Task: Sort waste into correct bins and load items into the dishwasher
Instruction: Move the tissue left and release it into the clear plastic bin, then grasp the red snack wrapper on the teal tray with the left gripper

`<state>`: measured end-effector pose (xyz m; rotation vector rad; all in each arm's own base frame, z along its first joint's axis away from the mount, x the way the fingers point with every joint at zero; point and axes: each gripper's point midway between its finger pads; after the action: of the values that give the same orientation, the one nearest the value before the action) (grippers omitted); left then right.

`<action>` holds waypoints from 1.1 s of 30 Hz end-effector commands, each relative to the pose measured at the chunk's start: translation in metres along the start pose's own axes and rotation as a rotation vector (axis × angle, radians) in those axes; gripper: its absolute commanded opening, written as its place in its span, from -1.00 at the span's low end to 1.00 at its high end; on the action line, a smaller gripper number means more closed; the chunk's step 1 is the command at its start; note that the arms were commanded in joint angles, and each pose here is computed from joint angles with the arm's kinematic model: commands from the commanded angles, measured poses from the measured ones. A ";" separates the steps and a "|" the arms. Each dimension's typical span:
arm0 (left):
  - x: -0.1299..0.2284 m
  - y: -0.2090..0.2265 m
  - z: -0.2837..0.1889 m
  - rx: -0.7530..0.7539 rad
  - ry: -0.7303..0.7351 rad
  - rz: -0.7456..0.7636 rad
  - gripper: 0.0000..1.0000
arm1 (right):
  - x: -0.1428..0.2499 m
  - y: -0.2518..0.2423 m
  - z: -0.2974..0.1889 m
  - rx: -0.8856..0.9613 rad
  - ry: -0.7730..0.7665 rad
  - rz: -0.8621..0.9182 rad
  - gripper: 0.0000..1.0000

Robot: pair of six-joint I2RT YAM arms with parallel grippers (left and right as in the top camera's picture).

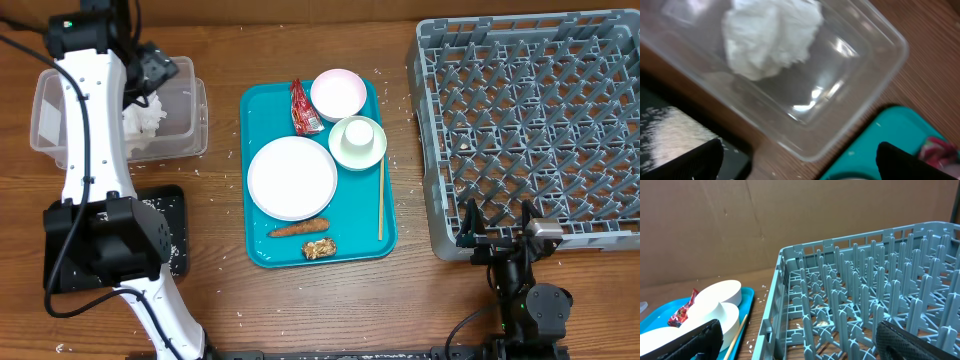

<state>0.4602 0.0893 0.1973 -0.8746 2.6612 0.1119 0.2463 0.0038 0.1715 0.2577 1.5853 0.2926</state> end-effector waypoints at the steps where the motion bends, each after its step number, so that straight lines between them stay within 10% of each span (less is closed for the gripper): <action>1: 0.034 -0.057 0.008 0.172 0.092 0.199 0.95 | 0.001 -0.001 0.000 0.003 -0.005 -0.007 1.00; 17: 0.133 -0.204 0.054 0.284 -0.059 0.605 0.82 | 0.001 -0.001 0.000 0.003 -0.005 -0.007 1.00; 33: 0.172 -0.210 0.102 0.368 0.004 0.601 0.52 | 0.001 -0.001 0.000 0.003 -0.005 -0.007 1.00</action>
<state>0.4920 -0.1535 0.0672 0.0287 2.6811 -0.1759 0.2463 0.0038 0.1716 0.2576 1.5849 0.2921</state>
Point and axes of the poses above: each gripper's point midway between its finger pads, its own z axis out along the fingers, its own y axis along the line the jaws close on, x = y × z, and after that the axes turned 10 degrees about z, right-handed
